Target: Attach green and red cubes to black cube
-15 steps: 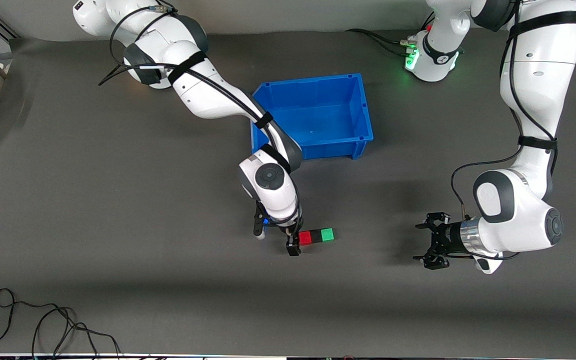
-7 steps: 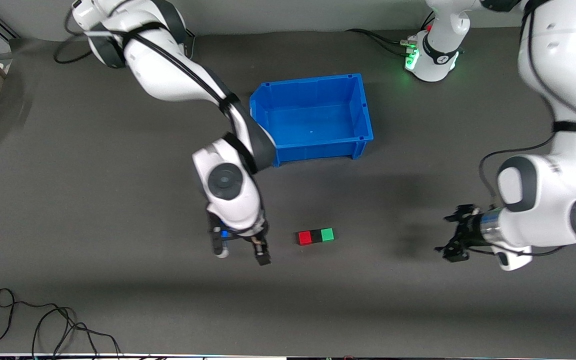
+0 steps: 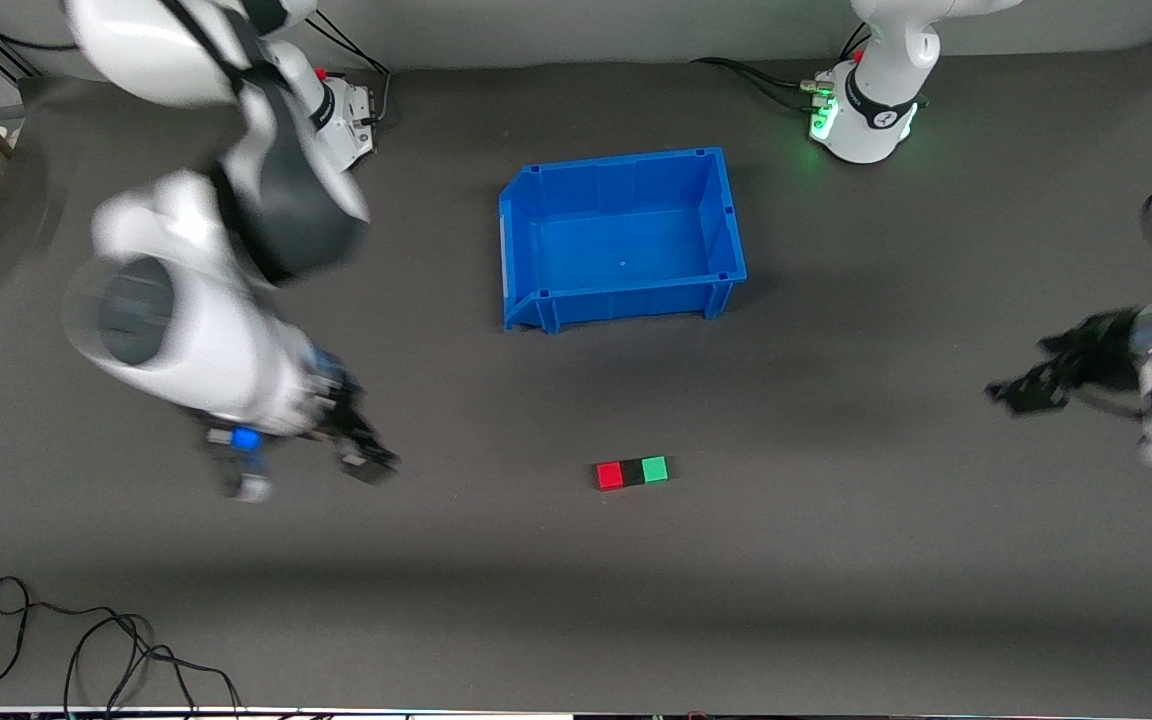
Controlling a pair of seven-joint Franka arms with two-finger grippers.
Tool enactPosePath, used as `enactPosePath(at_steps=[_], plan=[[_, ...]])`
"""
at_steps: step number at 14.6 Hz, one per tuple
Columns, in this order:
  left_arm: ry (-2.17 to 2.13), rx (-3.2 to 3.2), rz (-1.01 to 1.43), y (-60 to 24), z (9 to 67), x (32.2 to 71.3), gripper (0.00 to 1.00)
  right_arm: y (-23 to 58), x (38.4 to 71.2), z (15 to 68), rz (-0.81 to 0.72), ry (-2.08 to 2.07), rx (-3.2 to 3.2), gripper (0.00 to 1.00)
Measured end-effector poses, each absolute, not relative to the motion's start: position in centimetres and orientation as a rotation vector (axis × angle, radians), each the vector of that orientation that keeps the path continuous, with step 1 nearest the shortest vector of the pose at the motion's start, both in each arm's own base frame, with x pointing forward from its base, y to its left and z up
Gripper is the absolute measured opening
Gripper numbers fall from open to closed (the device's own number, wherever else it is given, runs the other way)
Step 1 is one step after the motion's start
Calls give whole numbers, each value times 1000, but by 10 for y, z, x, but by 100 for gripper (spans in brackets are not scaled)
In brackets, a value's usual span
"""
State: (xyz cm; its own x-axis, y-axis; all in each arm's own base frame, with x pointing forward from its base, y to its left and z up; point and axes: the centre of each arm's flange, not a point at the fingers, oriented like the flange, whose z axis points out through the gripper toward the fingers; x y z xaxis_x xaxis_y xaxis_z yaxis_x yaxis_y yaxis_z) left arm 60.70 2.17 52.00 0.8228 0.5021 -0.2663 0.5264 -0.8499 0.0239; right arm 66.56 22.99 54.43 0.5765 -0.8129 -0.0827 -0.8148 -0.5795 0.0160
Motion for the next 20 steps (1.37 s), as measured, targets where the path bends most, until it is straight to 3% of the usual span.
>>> enactPosePath(at_steps=[4, 9, 15, 20], plan=[[634, 2944, -318, 26, 584, 571, 100, 122, 634, 597, 222, 1065, -2919, 100], [250, 3093, -90, -27, 607, 568, 100, -23, 611, 606, 238, 584, -3034, 100], [13, 3139, -34, -37, 617, 551, 100, -43, 617, 585, 145, 472, -3083, 100], [-78, 3139, -10, -33, 622, 550, 100, -44, 602, 581, 84, 454, -3062, 100]])
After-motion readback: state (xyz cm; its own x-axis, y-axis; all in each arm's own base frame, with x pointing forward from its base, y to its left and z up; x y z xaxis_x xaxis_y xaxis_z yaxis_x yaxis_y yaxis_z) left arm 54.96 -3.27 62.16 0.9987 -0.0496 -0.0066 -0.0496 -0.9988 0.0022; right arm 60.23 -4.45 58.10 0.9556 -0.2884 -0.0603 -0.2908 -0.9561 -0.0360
